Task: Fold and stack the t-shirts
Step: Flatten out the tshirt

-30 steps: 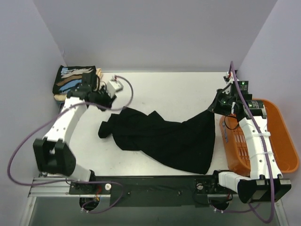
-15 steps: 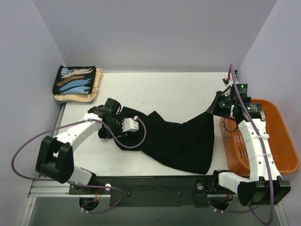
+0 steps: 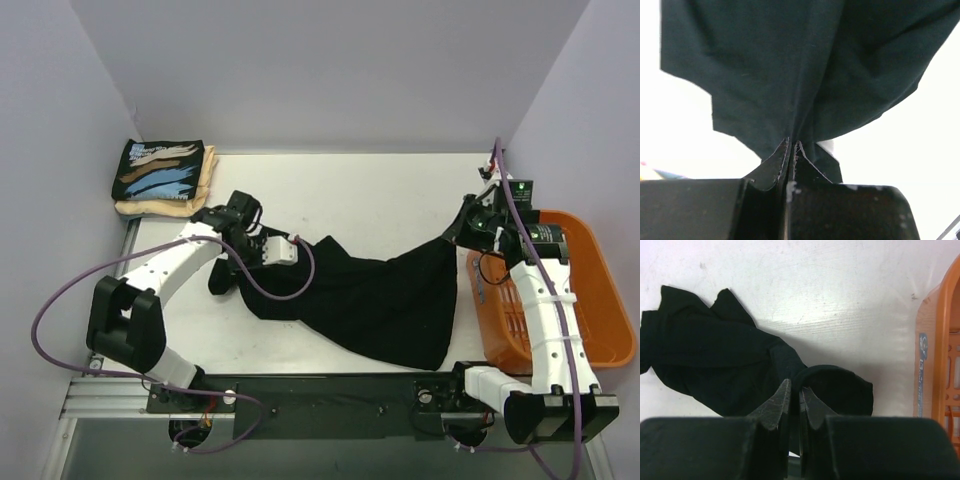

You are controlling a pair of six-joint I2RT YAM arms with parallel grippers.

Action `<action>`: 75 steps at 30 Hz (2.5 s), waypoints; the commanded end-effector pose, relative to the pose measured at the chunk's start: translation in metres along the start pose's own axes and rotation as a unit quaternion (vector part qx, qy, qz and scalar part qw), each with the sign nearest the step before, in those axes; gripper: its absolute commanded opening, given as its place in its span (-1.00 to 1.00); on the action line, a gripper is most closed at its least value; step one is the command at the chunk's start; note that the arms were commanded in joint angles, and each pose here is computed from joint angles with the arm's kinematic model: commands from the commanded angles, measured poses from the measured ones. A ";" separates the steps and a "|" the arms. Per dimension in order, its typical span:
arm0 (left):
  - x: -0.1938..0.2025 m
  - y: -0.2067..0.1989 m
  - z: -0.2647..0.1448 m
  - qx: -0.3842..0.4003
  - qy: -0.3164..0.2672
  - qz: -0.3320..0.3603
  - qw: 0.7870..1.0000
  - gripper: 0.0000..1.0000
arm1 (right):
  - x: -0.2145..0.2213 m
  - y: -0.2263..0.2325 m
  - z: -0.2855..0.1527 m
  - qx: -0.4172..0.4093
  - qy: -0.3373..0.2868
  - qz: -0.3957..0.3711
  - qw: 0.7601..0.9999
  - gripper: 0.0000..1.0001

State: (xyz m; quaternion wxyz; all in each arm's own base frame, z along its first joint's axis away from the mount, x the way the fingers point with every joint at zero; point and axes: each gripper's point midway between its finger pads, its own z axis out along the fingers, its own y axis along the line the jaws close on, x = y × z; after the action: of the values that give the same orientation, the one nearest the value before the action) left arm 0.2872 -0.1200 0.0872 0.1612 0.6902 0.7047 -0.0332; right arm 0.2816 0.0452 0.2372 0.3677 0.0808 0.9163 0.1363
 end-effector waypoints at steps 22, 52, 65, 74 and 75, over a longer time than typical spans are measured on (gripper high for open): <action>-0.039 -0.009 -0.580 -0.659 -0.291 -0.126 0.682 -1.00 | -0.124 0.084 -0.451 -0.050 -0.607 -0.101 0.786 -1.00; 0.000 0.184 -0.184 -0.345 -0.105 -0.248 0.899 -1.00 | -0.221 0.128 0.090 -0.164 -0.165 -0.187 0.955 -1.00; 0.075 0.336 -0.013 -0.344 -0.057 -0.381 0.857 -1.00 | -0.242 0.029 0.346 -0.115 -0.171 0.134 0.969 -1.00; 0.095 0.391 -0.009 -0.419 -0.044 -0.381 0.823 -1.00 | -0.316 -0.009 0.329 -0.094 -0.312 0.205 0.923 -1.00; 0.094 0.393 -0.009 -0.424 -0.044 -0.375 0.824 -1.00 | -0.317 -0.009 0.331 -0.094 -0.314 0.204 0.923 -1.00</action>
State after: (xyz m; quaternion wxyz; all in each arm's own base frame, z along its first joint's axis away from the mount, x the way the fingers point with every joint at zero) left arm 0.6480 -0.0215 0.1030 0.3897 0.2661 0.8710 0.1368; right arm 0.7191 0.0361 0.1391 0.5206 0.2452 0.7784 0.2508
